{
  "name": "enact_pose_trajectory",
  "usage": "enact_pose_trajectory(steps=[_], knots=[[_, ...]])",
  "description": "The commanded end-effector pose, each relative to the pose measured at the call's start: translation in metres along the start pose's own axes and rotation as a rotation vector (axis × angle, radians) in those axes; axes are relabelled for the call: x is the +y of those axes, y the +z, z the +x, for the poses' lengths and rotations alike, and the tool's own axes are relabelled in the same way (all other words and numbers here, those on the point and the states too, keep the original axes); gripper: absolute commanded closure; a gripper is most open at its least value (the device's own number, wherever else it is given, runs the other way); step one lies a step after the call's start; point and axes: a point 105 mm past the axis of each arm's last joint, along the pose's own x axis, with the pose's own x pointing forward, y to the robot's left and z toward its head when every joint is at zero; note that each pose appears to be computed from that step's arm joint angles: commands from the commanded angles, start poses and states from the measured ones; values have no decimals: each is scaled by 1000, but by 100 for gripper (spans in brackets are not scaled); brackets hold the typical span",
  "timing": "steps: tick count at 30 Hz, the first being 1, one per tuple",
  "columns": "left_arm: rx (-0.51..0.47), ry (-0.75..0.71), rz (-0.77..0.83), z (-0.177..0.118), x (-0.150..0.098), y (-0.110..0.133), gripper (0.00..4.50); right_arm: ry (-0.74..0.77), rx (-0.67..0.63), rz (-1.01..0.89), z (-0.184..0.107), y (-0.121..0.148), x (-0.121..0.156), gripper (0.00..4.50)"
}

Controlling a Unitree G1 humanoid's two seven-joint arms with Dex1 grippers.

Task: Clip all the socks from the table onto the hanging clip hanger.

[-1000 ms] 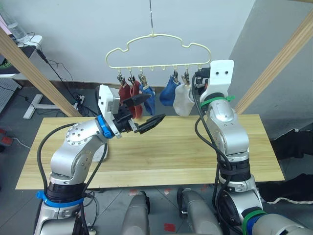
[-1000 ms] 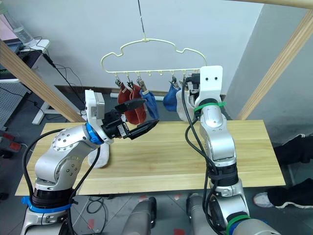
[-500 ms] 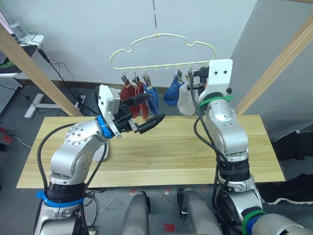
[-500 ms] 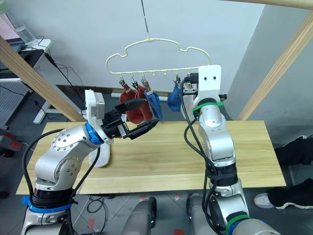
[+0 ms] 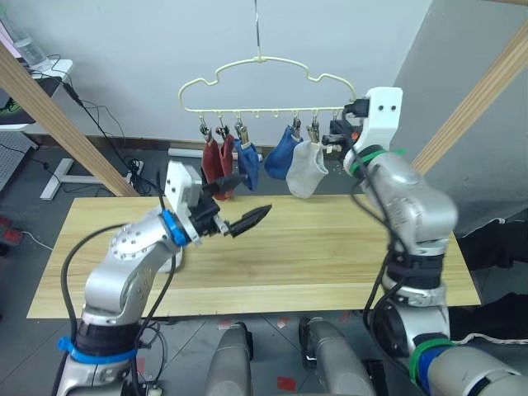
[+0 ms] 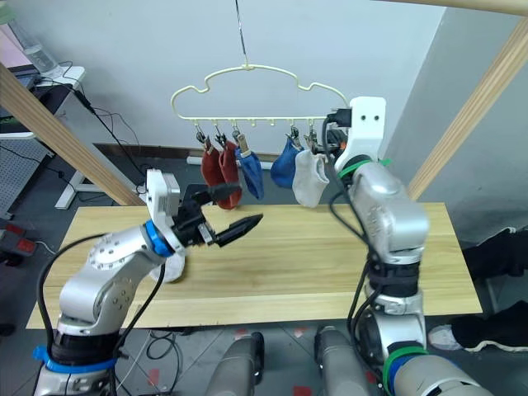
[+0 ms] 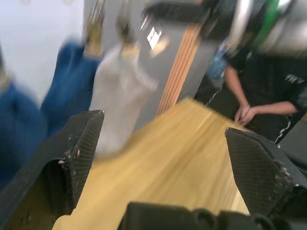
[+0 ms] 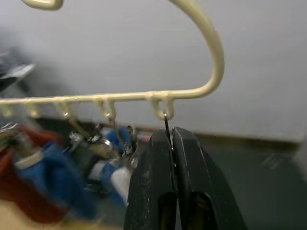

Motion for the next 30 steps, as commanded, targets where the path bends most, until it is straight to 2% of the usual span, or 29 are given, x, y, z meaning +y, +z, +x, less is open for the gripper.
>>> enact_pose_trajectory(steps=[1,4,8,11,14,16,17,21,25,30], knots=[[21,87,49,-13,14,-4,0,59,57,203,-11,9,3,446],[90,215,58,-30,35,-26,0,80,98,350,-12,11,5,446],[120,282,63,-39,46,-38,0,85,130,374,-14,11,7,446],[240,528,35,-67,84,-68,0,121,134,404,-14,14,15,446],[307,693,34,-83,110,-85,0,126,142,401,-14,12,17,446],[408,752,64,-91,124,-100,0,128,151,381,-14,9,17,446],[440,767,84,-93,128,-104,0,128,153,378,-14,9,17,446],[464,842,67,-100,147,-110,0,117,152,377,-14,10,17,446],[459,787,-29,-91,151,-119,0,114,149,378,-14,10,18,446],[519,743,-52,-87,155,-130,0,111,152,371,-14,9,19,446]])
